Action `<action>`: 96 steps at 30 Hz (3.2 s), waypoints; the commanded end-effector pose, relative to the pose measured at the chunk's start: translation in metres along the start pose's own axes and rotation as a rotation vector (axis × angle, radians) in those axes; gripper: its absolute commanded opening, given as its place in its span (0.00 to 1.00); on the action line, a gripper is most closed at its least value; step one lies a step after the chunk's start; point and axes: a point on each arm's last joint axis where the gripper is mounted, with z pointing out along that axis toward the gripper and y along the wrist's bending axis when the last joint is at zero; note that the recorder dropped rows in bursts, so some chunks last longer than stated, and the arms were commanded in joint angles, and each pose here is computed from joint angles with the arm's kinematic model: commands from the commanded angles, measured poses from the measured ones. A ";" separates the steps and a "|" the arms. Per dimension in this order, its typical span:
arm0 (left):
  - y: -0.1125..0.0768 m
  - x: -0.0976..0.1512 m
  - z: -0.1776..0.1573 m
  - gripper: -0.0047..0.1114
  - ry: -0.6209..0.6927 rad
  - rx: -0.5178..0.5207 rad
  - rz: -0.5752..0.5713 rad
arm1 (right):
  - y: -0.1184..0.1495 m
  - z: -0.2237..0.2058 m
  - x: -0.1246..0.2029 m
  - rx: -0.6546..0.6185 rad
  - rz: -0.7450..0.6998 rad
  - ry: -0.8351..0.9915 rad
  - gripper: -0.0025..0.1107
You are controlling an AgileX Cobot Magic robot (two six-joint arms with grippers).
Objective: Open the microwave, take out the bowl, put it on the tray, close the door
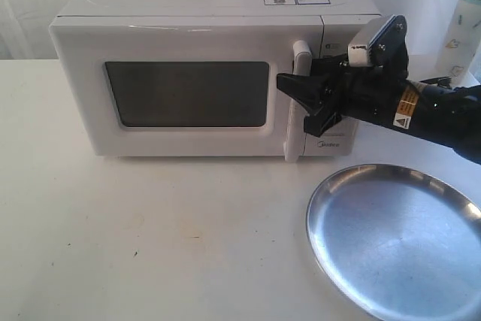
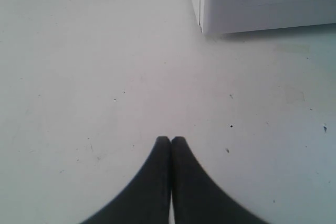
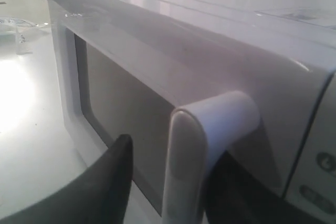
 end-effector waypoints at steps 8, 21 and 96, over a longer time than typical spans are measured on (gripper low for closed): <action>0.000 -0.001 0.000 0.04 -0.002 0.007 -0.002 | 0.021 0.016 -0.002 -0.137 -0.202 0.049 0.02; 0.000 -0.001 0.000 0.04 -0.002 0.007 -0.002 | 0.044 0.010 -0.005 -0.400 -0.304 -0.028 0.02; 0.000 -0.001 0.000 0.04 -0.002 0.007 -0.002 | 0.019 -0.023 -0.094 0.204 0.144 0.208 0.02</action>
